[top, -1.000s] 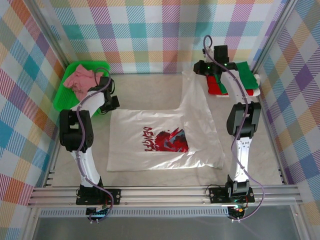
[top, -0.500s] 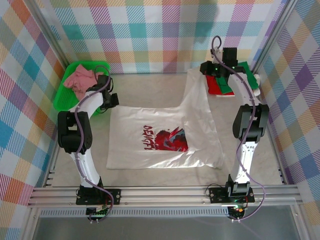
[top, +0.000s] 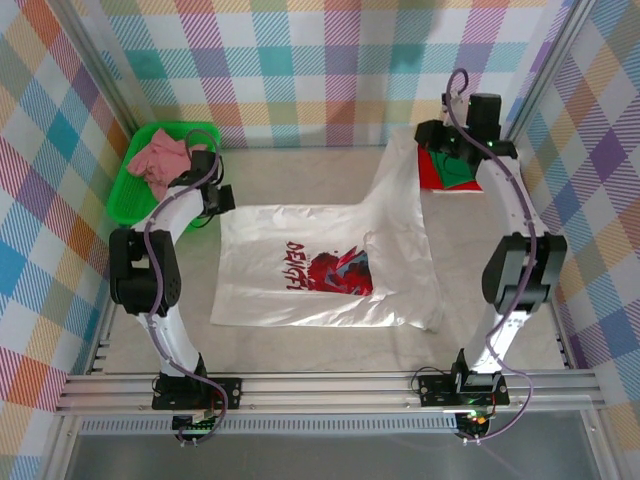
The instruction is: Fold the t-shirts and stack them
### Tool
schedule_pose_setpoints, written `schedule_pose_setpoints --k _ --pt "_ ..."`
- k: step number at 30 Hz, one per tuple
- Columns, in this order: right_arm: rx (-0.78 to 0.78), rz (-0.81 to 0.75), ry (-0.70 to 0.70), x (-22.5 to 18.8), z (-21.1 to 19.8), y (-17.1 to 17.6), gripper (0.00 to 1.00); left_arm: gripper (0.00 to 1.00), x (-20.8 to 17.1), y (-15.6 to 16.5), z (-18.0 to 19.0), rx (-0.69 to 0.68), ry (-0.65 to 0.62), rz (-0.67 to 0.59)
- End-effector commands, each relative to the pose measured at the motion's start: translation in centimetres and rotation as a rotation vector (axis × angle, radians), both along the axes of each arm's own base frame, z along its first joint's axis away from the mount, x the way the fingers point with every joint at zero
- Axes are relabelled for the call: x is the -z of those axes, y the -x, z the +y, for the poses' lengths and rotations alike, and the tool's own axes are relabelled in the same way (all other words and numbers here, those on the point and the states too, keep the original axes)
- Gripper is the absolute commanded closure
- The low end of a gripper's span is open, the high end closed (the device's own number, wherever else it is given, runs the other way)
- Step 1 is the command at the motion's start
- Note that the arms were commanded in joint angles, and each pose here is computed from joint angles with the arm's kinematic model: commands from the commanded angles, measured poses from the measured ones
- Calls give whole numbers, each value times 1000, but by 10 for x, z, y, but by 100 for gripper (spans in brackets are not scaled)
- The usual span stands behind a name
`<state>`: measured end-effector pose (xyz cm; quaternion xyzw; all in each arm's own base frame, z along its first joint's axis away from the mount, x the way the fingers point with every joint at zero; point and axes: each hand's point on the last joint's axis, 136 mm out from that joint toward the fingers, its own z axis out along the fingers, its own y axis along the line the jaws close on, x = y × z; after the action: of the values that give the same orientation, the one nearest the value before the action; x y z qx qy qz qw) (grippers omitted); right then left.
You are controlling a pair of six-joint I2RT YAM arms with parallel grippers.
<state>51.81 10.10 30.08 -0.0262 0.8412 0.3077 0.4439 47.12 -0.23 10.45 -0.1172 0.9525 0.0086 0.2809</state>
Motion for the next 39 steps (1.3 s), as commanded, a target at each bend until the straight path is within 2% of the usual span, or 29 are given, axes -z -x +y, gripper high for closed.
schedule_pose_setpoints --k 1,6,11,16,23,29,34,39 --pt "26 -82 -33 -24 -3 21 100 100 -3 8 13 -32 -40 -31" --pt "-11 -43 -39 -4 8 40 100 100 11 6 9 -21 -22 -30" --pt "-71 -44 -9 -2 28 56 100 100 -9 2 3 -28 13 -96" --pt "-54 -10 -8 9 30 83 100 100 -14 23 5 -48 15 -104" --pt "12 -1 3 24 19 130 100 100 12 55 7 -81 18 -34" --pt "-41 -39 0 13 23 159 100 100 11 63 5 -77 -5 -21" --pt "-84 -133 -36 -15 29 173 100 100 -11 63 1 -69 3 -68" --pt "-64 -105 -35 -5 25 182 100 100 -15 73 -5 -61 9 -62"
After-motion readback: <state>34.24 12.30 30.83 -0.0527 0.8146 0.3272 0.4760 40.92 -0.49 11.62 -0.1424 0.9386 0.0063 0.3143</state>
